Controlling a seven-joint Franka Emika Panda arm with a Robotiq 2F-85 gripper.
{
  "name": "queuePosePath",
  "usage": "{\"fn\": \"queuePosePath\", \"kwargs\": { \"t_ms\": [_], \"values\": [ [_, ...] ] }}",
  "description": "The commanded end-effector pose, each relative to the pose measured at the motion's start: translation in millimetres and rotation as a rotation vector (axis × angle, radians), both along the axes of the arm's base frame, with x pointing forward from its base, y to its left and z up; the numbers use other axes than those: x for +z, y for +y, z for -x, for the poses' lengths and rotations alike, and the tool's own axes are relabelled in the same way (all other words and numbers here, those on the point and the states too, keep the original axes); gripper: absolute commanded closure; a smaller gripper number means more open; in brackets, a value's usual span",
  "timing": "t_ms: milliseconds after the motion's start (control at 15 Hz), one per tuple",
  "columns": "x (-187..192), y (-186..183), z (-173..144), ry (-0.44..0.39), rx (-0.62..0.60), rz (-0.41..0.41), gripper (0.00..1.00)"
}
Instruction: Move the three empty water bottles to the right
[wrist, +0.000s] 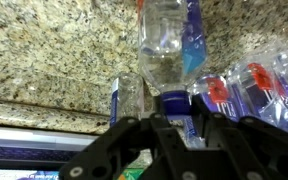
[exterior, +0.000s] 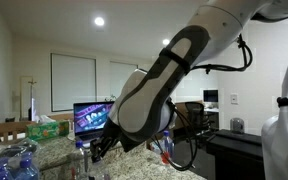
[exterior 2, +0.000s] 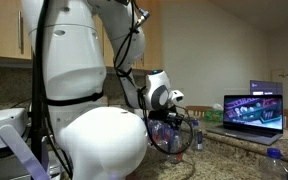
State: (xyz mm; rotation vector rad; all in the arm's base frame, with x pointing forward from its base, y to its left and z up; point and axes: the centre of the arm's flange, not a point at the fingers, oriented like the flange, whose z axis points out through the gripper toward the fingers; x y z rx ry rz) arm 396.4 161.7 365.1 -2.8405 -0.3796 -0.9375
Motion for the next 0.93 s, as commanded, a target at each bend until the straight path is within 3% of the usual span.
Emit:
{"fn": "queuePosePath", "kwargs": {
  "t_ms": [0, 267, 400, 667, 867],
  "values": [
    [-4, -3, 22, -0.017, -0.018, -0.016, 0.37],
    [1, -4, 18, 0.005, -0.038, -0.028, 0.11],
    [8, -7, 14, 0.056, -0.058, -0.029, 0.02],
    [11, -15, 10, 0.215, -0.099, -0.038, 0.0],
    [14, -22, 3, 0.265, -0.104, -0.031, 0.0]
  ]
}}
